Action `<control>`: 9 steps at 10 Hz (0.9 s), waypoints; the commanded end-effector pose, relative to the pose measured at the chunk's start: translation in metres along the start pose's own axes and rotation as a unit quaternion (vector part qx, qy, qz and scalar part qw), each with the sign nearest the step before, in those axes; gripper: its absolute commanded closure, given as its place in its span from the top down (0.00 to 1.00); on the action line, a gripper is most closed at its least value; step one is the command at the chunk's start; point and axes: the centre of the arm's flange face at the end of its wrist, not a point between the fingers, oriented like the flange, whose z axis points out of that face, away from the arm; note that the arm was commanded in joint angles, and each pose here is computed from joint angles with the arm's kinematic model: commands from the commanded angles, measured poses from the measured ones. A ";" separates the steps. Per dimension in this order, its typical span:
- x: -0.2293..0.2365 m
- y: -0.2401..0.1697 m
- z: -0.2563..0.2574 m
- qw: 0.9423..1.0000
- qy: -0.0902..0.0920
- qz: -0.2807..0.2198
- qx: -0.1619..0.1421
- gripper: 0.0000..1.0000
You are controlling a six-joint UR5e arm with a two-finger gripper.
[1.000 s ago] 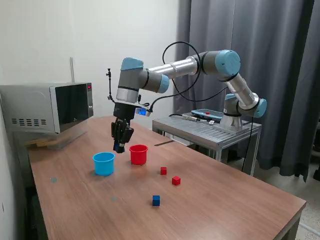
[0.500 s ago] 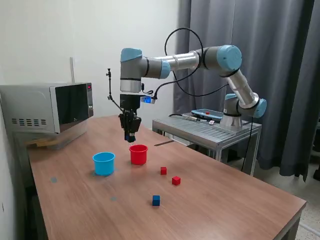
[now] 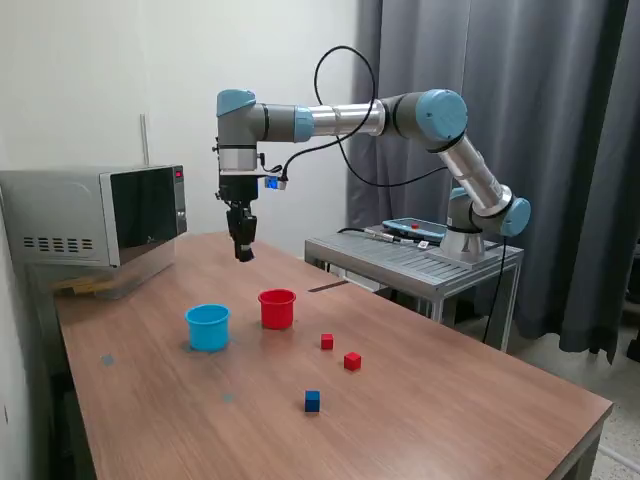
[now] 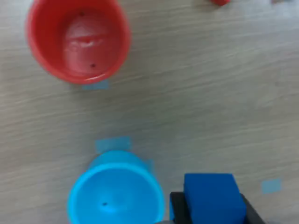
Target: Place red objects in the red bin, and blue objects in the blue bin.
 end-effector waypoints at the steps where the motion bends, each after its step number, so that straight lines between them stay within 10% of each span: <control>1: -0.037 0.011 -0.005 1.000 -0.008 0.019 -0.008 0.00; 9: -0.065 0.043 0.039 0.999 -0.008 0.036 -0.006 0.00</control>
